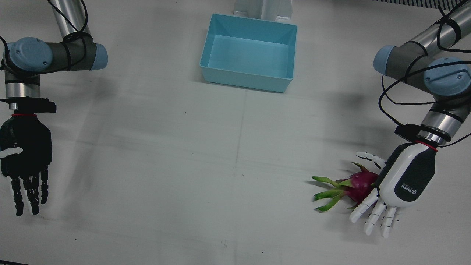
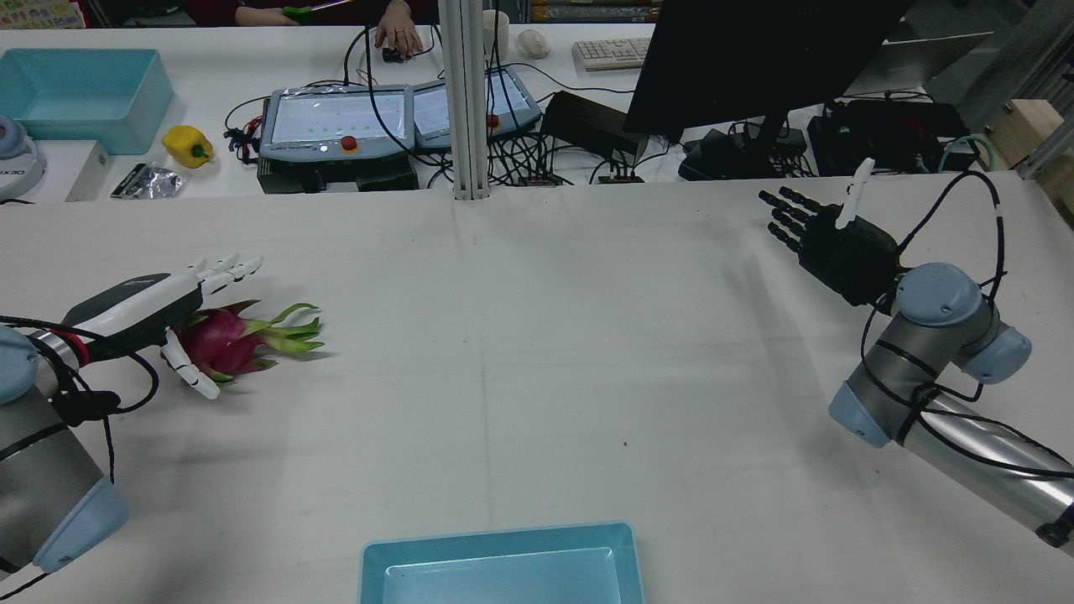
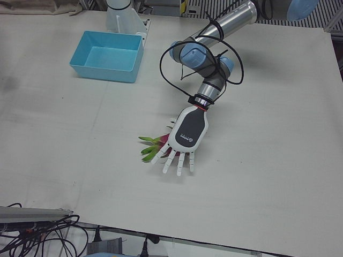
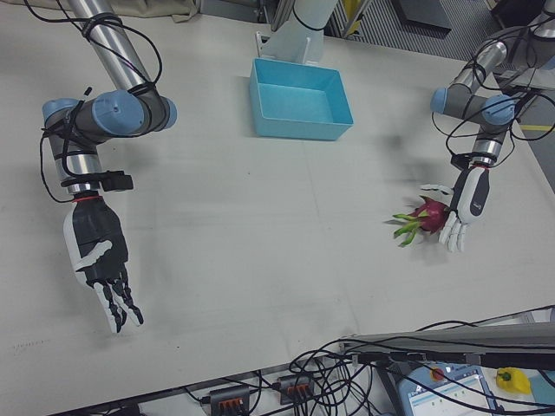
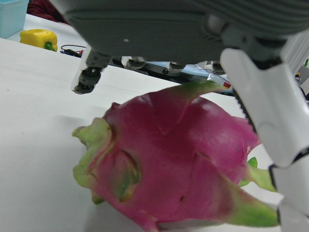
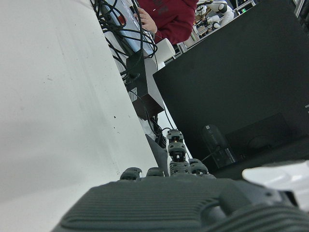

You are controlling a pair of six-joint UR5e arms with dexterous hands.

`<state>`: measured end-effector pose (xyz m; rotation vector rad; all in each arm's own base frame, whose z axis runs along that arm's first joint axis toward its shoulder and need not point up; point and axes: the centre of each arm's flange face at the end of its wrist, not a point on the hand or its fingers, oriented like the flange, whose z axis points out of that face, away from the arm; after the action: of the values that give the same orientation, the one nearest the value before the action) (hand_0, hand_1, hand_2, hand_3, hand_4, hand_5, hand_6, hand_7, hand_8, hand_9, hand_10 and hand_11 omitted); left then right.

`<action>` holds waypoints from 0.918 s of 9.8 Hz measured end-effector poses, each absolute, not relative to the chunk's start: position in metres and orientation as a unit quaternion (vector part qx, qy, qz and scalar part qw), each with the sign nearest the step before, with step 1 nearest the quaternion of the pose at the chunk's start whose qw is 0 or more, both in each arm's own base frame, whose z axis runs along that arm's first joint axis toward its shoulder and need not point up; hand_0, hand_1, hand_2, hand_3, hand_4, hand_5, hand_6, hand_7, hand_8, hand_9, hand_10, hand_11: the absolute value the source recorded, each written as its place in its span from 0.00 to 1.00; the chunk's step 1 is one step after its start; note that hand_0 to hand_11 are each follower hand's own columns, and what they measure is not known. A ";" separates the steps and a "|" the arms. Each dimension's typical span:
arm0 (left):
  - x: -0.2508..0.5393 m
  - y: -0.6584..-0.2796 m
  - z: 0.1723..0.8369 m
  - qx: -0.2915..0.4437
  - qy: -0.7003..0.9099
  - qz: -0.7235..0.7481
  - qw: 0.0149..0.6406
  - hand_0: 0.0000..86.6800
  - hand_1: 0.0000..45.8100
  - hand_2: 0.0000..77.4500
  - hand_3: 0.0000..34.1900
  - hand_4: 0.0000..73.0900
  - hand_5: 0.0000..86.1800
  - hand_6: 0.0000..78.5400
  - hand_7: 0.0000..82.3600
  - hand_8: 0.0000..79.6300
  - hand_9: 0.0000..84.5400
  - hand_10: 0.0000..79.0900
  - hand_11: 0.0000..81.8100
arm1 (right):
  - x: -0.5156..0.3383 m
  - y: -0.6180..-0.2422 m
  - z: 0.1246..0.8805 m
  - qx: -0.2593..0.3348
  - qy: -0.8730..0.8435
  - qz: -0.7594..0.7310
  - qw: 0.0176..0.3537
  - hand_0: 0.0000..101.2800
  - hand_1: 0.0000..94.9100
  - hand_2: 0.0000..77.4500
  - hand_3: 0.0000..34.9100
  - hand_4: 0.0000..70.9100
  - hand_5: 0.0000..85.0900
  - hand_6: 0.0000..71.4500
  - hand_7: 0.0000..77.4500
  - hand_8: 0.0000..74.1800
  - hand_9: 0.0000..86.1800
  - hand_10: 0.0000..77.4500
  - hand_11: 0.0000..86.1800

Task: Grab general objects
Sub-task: 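Close the left hand's fingers around the pink dragon fruit, then lift the dragon fruit and carry it toward the light-blue tray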

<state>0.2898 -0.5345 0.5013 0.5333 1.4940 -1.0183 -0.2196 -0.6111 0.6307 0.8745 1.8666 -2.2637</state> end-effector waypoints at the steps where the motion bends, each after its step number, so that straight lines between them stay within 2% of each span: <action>1: 0.290 -0.535 0.501 0.231 0.641 -0.438 0.587 0.64 0.00 0.26 0.88 0.00 0.02 0.00 0.01 0.01 0.01 0.28 0.01 | -0.220 -0.611 0.631 0.285 0.609 -0.739 0.040 0.00 0.07 0.02 0.00 0.00 0.00 0.00 0.00 0.00 0.01 0.00 0.01; 8: 0.317 -0.524 0.503 0.226 0.639 -0.433 0.595 0.64 0.01 0.27 0.88 0.00 0.02 0.00 0.01 0.01 0.01 0.28 0.01 | -0.220 -0.611 0.631 0.285 0.609 -0.739 0.040 0.00 0.07 0.02 0.00 0.00 0.00 0.00 0.00 0.00 0.01 0.00 0.01; 9: 0.320 -0.523 0.502 0.225 0.639 -0.433 0.595 0.65 0.01 0.31 0.88 0.00 0.02 0.00 0.01 0.01 0.01 0.28 0.01 | -0.220 -0.611 0.631 0.285 0.609 -0.739 0.040 0.00 0.07 0.02 0.00 0.00 0.00 0.00 0.00 0.00 0.01 0.00 0.01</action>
<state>0.3199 -0.5232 0.5020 0.5234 1.4833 -1.0049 -0.2195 -0.6110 0.6308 0.8739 1.8658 -2.2648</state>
